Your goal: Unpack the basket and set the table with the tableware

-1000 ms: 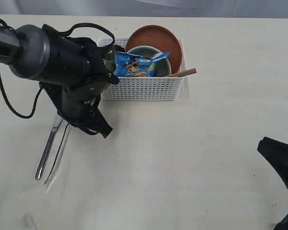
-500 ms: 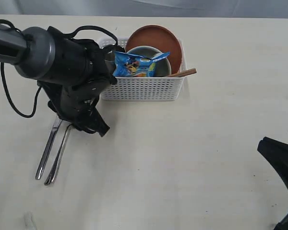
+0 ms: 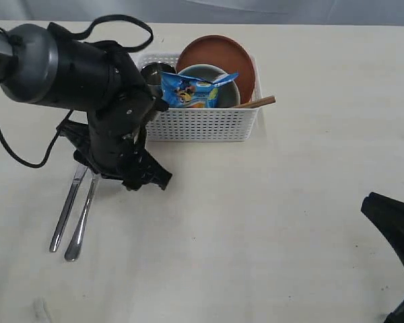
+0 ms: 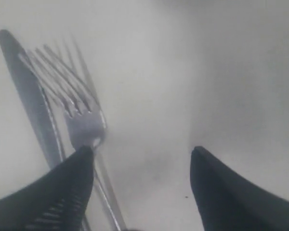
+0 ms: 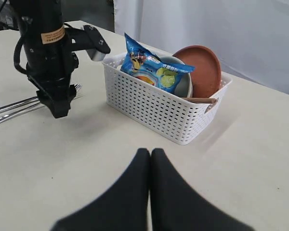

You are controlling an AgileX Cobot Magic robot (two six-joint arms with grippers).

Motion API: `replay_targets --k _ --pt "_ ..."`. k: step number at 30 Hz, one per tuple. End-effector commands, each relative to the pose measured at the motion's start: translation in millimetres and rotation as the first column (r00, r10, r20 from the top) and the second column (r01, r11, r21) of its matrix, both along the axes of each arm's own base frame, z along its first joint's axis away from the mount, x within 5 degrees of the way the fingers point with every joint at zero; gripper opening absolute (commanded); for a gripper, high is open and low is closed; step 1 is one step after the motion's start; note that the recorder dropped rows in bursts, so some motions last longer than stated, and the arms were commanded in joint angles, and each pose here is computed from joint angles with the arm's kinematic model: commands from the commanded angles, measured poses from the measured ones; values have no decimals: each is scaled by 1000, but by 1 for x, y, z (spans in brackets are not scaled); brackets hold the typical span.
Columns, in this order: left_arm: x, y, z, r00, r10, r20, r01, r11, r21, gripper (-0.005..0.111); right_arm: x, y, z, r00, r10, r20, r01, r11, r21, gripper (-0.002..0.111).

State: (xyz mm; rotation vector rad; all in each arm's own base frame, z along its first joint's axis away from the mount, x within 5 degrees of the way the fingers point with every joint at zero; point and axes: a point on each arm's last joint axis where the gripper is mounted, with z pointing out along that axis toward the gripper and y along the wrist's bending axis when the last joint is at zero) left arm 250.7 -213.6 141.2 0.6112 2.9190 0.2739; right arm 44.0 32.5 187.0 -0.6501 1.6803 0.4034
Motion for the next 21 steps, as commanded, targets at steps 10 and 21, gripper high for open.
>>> replay_targets --k 10,21 --pt "27 50 6 955 236 -180 -278 923 -266 57 0 0 -1 1000 5 6 -5 1000 -3 0" --pt "4 63 -23 938 264 -223 -321 904 -283 54 0 0 -1 1000 5 6 -5 1000 -3 0"
